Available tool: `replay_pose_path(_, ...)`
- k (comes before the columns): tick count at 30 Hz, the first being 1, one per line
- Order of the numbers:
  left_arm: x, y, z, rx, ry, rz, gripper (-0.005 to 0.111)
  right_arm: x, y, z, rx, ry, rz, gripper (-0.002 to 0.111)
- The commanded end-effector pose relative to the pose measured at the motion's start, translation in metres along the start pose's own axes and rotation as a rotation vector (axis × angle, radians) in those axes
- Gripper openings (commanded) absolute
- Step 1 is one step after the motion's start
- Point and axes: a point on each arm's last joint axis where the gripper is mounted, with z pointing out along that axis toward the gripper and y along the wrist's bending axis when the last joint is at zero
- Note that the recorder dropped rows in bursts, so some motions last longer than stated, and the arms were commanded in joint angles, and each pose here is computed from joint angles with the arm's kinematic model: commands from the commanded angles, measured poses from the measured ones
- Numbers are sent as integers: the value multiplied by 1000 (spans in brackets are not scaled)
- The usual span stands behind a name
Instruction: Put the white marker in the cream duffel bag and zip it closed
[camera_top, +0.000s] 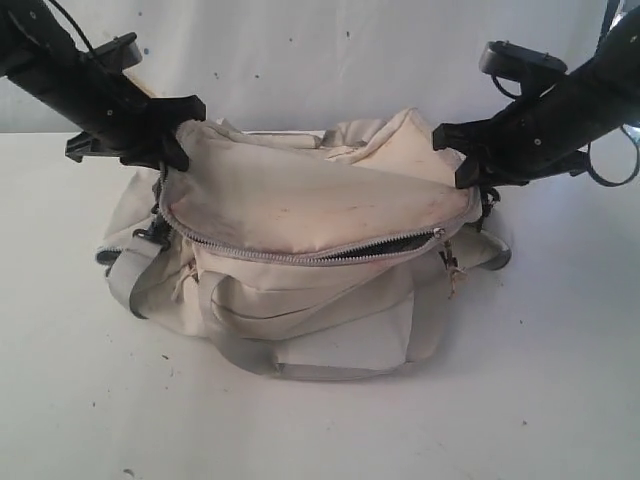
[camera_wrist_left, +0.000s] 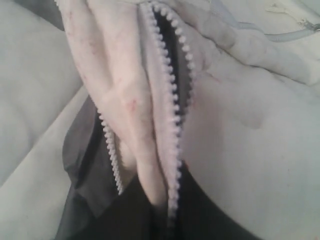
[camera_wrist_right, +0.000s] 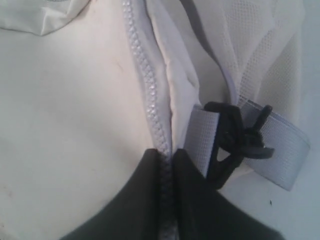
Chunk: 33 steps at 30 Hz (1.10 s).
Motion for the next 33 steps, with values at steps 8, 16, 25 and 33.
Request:
replay_pose_path(8, -7, 5, 25, 108, 11, 75, 8, 29, -16, 3, 94, 180, -37, 0)
replay_pose_path(16, -4, 3, 23, 115, 38, 124, 63, 30, -18, 9, 97, 181, -45, 0)
replay_pose_path(25, -10, -16, -29, 115, -27, 261, 81, 30, -17, 10, 89, 179, -32, 0)
replay_pose_path(33, 1, -44, -79, 273, 15, 270, 56, 23, -12, 11, 35, 104, 65, 0)
